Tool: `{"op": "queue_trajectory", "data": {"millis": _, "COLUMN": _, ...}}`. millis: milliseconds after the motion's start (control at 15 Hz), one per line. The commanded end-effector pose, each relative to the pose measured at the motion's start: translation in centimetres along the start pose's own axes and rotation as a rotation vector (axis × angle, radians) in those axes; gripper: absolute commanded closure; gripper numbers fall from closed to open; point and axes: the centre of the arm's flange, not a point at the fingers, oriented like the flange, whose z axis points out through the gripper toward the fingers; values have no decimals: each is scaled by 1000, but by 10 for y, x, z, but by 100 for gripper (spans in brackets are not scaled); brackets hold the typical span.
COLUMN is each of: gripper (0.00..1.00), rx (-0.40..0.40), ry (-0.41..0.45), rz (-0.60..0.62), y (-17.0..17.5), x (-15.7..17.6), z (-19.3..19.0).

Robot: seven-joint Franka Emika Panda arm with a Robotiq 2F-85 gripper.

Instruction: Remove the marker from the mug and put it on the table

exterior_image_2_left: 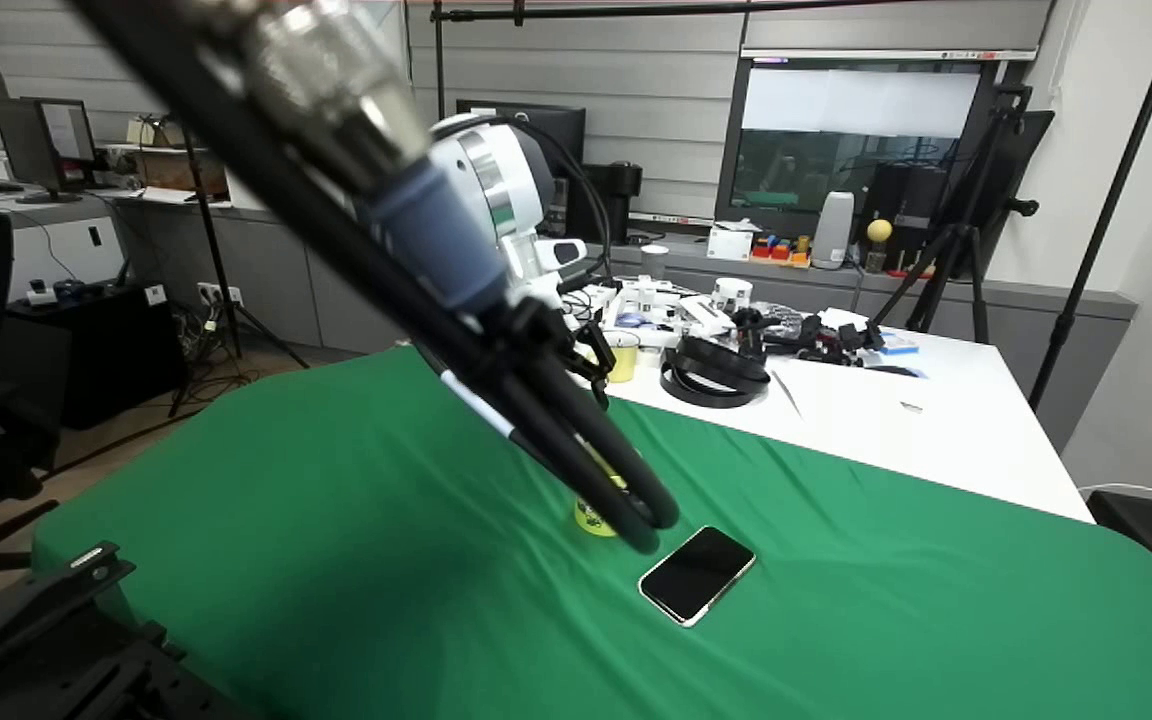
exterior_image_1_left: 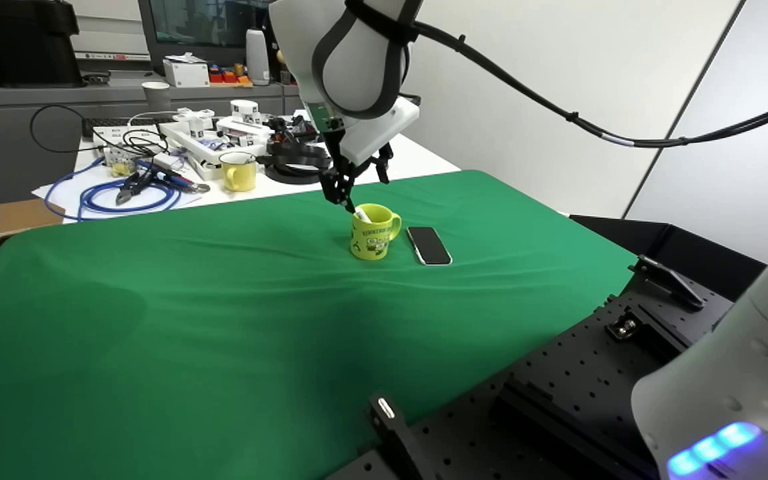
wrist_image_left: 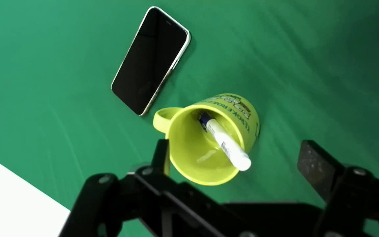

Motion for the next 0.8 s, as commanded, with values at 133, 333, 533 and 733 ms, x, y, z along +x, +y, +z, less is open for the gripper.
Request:
{"op": "queue_trajectory", "data": {"millis": 133, "gripper": 0, "rx": -43, "ry": 33, "rz": 21, "y": 3, "x": 27, "z": 20}}
{"op": "queue_trajectory", "data": {"millis": 333, "gripper": 0, "rx": -50, "ry": 31, "rz": 26, "y": 4, "x": 32, "z": 31}}
{"op": "queue_trajectory", "data": {"millis": 533, "gripper": 0, "rx": -56, "ry": 33, "rz": 27, "y": 2, "x": 35, "z": 39}}
{"op": "queue_trajectory", "data": {"millis": 733, "gripper": 25, "rx": -59, "ry": 16, "rz": 26, "y": 1, "x": 37, "z": 44}}
